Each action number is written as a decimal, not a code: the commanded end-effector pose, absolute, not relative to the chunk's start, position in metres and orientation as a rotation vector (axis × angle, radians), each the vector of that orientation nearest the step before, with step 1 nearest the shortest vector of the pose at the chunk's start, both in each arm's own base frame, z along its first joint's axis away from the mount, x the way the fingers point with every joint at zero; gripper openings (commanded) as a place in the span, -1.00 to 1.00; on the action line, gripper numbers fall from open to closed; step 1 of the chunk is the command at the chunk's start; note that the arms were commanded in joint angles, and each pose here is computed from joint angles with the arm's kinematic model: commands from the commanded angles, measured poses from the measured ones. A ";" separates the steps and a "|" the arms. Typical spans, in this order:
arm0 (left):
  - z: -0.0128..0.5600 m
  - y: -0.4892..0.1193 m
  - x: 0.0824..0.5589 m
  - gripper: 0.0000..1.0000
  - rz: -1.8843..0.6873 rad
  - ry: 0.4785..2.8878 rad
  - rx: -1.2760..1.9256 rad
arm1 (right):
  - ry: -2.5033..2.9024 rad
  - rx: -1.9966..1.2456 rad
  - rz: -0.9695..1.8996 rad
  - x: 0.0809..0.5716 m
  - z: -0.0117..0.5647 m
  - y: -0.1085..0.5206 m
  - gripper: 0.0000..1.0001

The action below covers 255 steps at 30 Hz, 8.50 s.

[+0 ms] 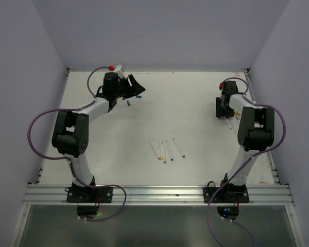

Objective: Open the pen caps

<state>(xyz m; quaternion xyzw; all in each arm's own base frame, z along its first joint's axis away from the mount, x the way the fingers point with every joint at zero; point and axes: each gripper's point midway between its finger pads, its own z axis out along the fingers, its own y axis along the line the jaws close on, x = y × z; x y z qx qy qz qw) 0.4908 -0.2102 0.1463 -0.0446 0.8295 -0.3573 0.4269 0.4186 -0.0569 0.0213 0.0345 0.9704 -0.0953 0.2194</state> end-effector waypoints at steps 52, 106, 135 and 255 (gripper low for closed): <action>0.217 -0.332 0.368 0.07 -1.828 1.597 0.184 | 2.276 -0.445 0.855 0.332 0.164 0.264 -1.00; 0.231 -0.330 0.371 -0.68 -1.731 1.630 0.164 | 2.206 -0.413 0.865 0.333 0.174 0.279 -1.00; 0.269 -0.207 0.555 -1.00 -1.245 1.593 -0.295 | 2.450 -0.344 0.738 0.205 0.087 0.245 -1.00; 0.086 -0.193 0.502 -1.00 -0.632 2.342 -0.127 | 2.638 -0.242 0.213 0.235 0.052 0.153 -1.00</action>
